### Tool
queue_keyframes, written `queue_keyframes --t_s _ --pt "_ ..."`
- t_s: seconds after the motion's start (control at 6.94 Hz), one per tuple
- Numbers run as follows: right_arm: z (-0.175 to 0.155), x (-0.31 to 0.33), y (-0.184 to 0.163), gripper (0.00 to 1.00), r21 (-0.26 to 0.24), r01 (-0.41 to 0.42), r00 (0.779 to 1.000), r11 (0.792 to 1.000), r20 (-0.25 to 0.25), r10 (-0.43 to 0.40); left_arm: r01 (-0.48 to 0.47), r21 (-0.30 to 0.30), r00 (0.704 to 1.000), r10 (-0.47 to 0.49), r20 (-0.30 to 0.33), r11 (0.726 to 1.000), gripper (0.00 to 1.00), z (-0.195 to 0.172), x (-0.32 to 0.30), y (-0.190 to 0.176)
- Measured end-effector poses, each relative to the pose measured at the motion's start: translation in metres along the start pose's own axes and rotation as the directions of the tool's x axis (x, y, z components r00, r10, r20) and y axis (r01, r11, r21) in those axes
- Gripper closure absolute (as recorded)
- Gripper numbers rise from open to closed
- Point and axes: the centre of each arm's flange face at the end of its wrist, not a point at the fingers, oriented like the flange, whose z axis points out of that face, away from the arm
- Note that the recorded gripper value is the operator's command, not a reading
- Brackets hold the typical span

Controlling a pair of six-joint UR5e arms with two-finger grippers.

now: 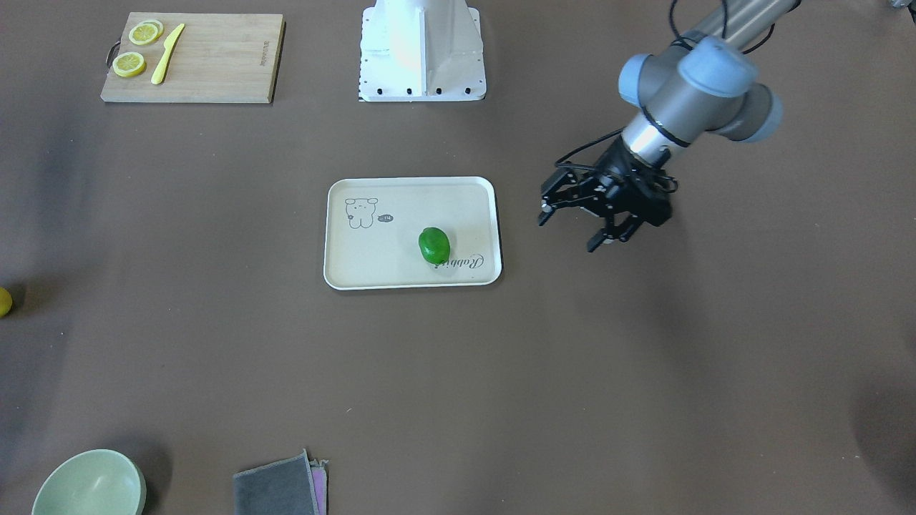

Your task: Place all lemons on tray

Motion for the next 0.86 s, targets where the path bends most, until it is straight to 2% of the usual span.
queue_keyframes --t_s 0.14,0.43,0.72,0.86 --pt "0.008 0.006 0.006 0.03 -0.018 0.132 0.991 0.991 -0.019 -0.132 -0.035 -0.018 0.999 0.035 0.012 0.999 0.01 -0.033 -0.041 -0.004" --pt "0.018 0.015 0.005 0.05 -0.047 0.351 0.934 0.935 -0.048 -0.353 -0.077 -0.026 0.996 0.078 0.034 0.997 0.01 -0.059 -0.077 -0.001" --pt "0.030 0.019 -0.003 0.02 -0.080 0.467 0.877 0.881 -0.083 -0.472 -0.084 -0.027 0.996 0.085 0.037 0.996 0.01 -0.064 -0.084 0.003" --pt "0.042 0.010 -0.012 0.02 -0.094 0.502 0.858 0.860 -0.077 -0.509 -0.086 -0.027 0.996 0.087 0.036 0.996 0.01 -0.065 -0.085 0.005"
